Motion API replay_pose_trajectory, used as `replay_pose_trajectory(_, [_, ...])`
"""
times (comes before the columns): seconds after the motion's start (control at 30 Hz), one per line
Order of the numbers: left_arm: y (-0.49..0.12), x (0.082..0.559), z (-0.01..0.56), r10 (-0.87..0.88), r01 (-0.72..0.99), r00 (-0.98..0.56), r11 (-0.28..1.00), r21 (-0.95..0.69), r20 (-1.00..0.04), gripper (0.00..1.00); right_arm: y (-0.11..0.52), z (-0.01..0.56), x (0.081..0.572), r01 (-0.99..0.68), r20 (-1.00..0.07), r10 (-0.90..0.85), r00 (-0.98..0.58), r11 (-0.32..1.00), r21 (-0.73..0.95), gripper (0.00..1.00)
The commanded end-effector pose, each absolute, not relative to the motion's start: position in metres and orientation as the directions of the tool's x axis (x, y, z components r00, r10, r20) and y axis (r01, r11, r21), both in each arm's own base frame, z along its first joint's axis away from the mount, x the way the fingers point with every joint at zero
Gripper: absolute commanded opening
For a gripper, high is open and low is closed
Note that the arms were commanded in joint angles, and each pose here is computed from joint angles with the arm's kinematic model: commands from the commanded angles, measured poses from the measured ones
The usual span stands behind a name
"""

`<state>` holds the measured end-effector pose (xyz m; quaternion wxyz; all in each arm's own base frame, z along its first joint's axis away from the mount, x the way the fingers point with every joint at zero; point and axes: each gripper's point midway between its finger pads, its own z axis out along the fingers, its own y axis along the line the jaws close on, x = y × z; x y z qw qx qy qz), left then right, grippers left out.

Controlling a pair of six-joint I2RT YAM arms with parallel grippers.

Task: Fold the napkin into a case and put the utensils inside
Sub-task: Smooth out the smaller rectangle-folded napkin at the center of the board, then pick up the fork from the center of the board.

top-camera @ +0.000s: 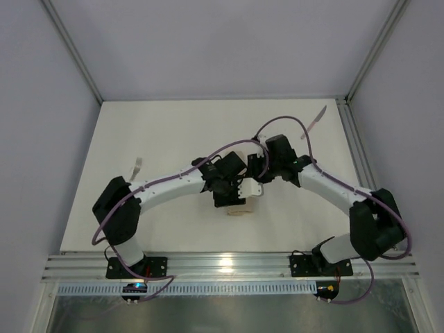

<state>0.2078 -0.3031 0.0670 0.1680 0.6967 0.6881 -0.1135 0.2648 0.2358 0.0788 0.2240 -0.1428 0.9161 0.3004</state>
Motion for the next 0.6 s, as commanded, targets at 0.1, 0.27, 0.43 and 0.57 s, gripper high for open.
replay_pose_trajectory(0.1, [-0.251, 0.296, 0.208, 0.88, 0.819, -0.144, 0.362, 0.444, -0.453, 0.75, 0.171, 0.274, 0.344, -0.352, -0.92, -0.062, -0.386, 0.932, 0.084, 0.92])
replay_pose_trajectory(0.27, [-0.171, 0.383, 0.278, 0.611, 0.397, -0.371, 0.785, 0.476, -0.699, 0.99, 0.116, 0.342, 0.388, -0.119, -0.961, 0.151, -0.232, 0.976, 0.182, 0.99])
replay_pose_trajectory(0.43, [-0.08, 0.403, 0.265, 0.354, 0.215, -0.516, 0.935, 0.282, -0.78, 0.99, 0.092, 0.327, 0.413, -0.036, -0.935, 0.14, -0.326, 0.986, 0.16, 0.99])
replay_pose_trajectory(0.57, [-0.029, 0.387, 0.202, 0.393, 0.245, -0.692, 0.917, 0.315, -0.606, 0.99, 0.093, 0.292, 0.415, 0.004, -0.899, 0.218, -0.379, 0.972, 0.234, 0.99])
